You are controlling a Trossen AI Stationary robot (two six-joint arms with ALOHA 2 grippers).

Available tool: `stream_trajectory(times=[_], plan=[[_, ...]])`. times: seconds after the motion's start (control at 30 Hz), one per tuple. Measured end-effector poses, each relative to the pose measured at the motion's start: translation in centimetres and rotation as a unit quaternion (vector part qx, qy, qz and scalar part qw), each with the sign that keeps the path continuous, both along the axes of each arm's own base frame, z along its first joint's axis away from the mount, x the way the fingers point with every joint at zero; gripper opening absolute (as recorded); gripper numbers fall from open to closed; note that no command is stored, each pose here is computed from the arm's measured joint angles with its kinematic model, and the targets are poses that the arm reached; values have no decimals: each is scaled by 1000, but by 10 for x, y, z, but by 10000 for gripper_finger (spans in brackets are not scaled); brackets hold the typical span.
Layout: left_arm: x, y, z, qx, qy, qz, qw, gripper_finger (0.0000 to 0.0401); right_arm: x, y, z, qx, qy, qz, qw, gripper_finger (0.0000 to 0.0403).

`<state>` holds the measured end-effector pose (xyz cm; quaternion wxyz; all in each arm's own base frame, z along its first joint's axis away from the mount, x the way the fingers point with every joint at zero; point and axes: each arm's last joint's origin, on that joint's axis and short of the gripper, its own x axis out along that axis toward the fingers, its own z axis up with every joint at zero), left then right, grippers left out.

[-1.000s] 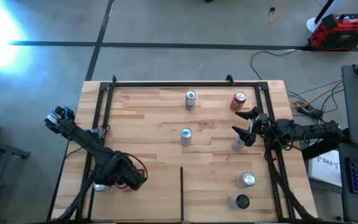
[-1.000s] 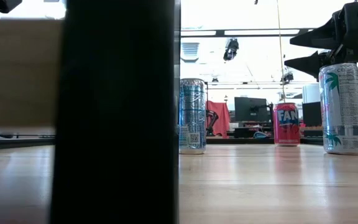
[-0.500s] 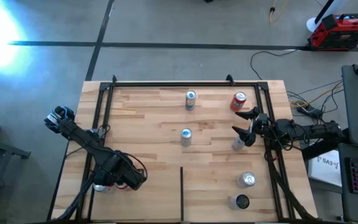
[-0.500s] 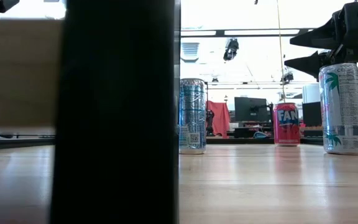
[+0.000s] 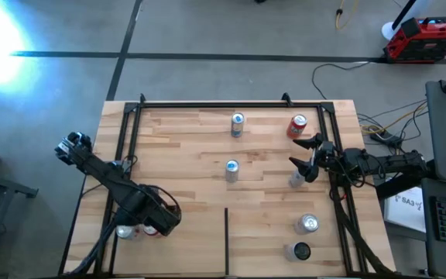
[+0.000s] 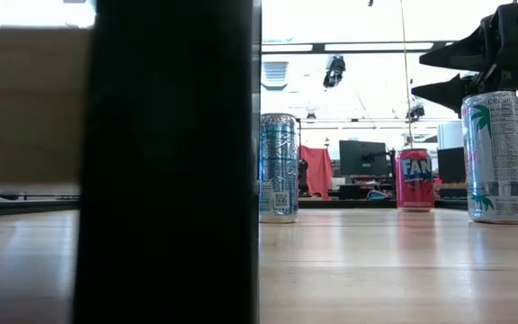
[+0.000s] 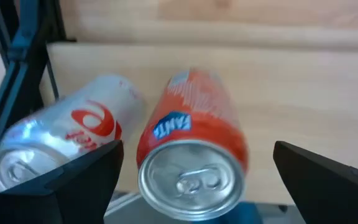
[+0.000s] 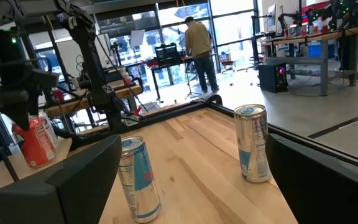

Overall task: Place canned beverage on shelf
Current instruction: Put the bottom blue soda can on the shelf

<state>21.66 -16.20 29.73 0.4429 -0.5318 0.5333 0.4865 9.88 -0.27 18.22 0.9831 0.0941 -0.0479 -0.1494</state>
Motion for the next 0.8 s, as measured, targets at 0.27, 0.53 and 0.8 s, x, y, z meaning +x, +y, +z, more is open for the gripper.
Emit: stream_trajectory(times=[0.27,0.53,0.8], plan=[[7,21,15,50,-14,-34,998,398,0,0,0,0,0,0,1000,382],[35,74,15,45,-39,-98,993,391,0,0,0,1,0,0,1000,382],[65,138,17,72,-129,-145,978,391,0,0,0,0,0,0,1000,382]])
